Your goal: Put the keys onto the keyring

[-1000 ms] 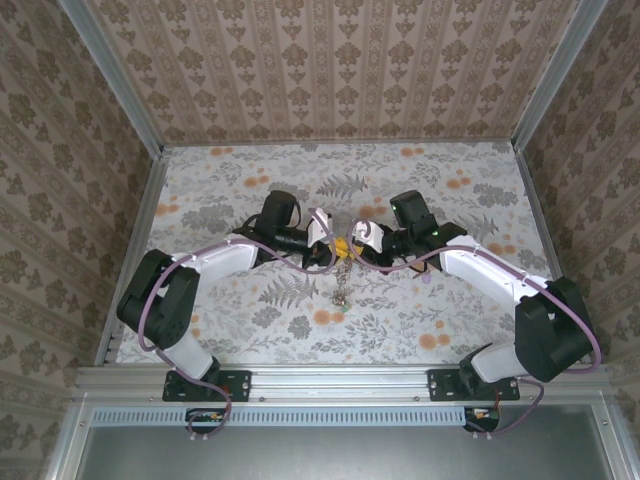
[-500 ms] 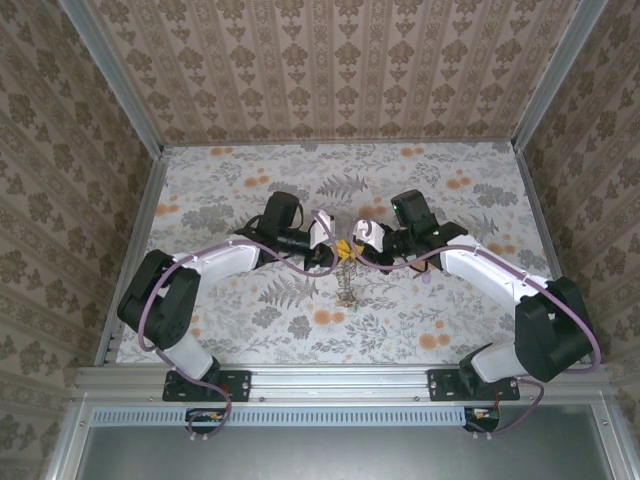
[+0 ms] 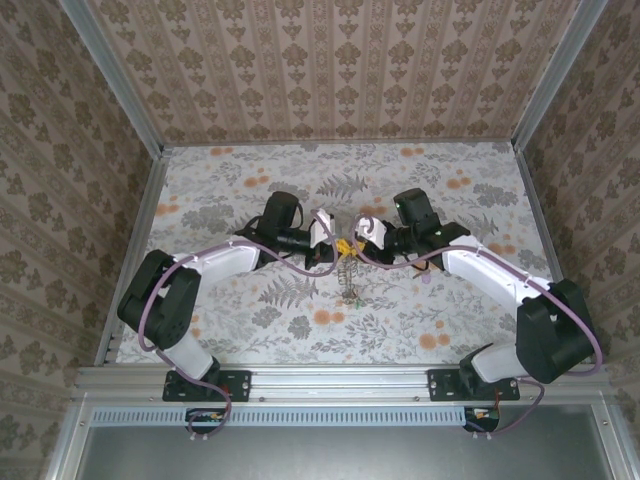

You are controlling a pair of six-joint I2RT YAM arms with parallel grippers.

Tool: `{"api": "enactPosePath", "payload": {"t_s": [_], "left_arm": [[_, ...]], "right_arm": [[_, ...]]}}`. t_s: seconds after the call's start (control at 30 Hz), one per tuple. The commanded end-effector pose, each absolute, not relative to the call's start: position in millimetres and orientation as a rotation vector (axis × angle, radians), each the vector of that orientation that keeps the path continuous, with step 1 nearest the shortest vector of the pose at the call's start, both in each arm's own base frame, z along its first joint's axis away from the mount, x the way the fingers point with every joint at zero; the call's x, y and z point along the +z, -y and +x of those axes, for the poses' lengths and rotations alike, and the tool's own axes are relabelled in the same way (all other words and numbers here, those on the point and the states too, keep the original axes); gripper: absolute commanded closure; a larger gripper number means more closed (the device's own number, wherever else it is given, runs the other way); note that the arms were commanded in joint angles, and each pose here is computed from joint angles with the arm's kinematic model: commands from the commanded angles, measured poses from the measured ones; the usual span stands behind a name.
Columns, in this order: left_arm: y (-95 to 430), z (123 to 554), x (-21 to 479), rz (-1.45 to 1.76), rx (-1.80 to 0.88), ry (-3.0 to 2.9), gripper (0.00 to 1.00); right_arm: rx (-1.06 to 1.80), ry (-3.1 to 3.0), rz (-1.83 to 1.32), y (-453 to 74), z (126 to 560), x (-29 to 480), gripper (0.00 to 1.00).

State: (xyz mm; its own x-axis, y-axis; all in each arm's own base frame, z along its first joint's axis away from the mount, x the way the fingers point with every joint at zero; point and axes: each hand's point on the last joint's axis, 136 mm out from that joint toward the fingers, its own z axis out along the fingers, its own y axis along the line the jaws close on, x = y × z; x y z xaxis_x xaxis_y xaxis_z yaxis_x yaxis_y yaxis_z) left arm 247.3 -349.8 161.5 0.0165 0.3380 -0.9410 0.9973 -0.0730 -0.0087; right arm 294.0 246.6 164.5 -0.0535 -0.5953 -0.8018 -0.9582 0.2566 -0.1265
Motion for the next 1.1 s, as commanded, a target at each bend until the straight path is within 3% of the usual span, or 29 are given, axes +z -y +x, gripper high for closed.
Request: {"api": "enactPosePath", "payload": {"t_s": [0.0, 0.53, 0.77, 1.07], "left_arm": [[353, 246, 174, 1.483, -1.097, -1.36, 1.0], [352, 255, 187, 1.344, -1.122, -1.361, 1.0], [353, 254, 190, 1.306, -1.156, -1.349, 1.0], [354, 253, 191, 1.314, -1.173, -1.344, 1.0]], "right_arm": [[0.524, -1.67, -1.402, -243, 296, 181, 0.81], [0.449, -1.769, -1.056, -207, 302, 204, 0.78], [0.541, -1.627, -1.237, -225, 282, 197, 0.75], [0.564, -1.571, -1.329, -240, 298, 194, 0.75]]}}
